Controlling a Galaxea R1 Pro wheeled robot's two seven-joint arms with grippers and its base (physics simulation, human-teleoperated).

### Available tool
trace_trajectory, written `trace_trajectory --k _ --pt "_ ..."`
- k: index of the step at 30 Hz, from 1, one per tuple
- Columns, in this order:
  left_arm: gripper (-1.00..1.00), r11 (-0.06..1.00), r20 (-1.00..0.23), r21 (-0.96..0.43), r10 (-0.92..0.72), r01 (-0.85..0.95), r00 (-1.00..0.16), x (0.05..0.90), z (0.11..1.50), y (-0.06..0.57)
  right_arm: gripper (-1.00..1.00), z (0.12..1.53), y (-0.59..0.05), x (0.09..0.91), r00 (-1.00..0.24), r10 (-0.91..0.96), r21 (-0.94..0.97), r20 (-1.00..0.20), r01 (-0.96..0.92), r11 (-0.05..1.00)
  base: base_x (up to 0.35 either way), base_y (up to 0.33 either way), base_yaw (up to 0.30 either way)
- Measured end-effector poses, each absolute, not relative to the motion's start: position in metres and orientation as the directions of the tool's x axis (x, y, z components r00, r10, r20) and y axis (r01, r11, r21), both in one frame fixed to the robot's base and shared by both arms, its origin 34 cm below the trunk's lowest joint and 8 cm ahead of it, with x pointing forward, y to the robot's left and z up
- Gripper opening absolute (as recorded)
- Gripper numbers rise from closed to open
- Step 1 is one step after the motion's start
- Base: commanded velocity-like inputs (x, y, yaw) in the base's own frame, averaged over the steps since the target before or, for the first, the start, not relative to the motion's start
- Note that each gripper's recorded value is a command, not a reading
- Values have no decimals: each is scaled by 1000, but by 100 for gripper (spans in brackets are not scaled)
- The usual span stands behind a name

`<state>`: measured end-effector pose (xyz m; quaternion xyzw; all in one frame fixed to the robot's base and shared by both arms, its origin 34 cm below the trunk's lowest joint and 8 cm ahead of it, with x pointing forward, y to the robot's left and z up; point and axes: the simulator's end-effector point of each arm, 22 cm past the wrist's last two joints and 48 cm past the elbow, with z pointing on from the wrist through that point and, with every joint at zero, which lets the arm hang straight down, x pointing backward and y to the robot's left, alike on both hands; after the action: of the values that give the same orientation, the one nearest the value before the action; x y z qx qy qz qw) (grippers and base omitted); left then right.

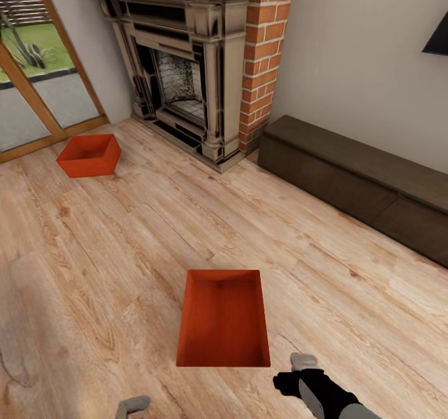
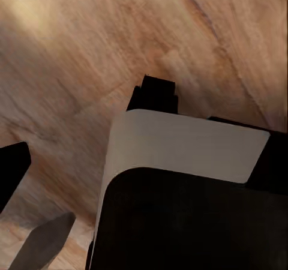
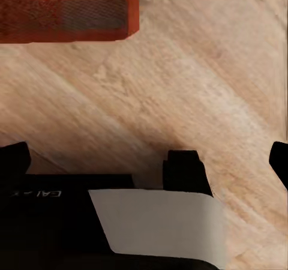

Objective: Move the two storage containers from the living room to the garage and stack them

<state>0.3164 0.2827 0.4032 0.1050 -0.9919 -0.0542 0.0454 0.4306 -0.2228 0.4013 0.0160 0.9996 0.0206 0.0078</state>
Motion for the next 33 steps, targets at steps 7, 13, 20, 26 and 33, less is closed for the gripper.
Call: trace_trajectory --k 7,13,20,26,33 --pt "100 974 -118 52 -211 -219 -970 495 419 263 100 438 -173 577 -979 33 67 -203 19 998 0 0 0" --pt "100 981 -267 -27 -194 -194 -944 622 457 213 100 468 -168 658 -909 64 67 -412 40 997 0 0 0" --pt "100 977 -385 -17 -204 -214 -900 642 463 211 100 458 -187 643 -902 63 35 -428 53 998 0 0 0" --pt "100 982 -386 1 -174 -189 -906 636 459 210 100 453 -196 634 -889 67 21 -452 64 998 0 0 0" --pt "100 992 -398 36 -94 -118 -913 637 460 209 100 448 -198 624 -895 61 15 -441 61 998 0 0 0"
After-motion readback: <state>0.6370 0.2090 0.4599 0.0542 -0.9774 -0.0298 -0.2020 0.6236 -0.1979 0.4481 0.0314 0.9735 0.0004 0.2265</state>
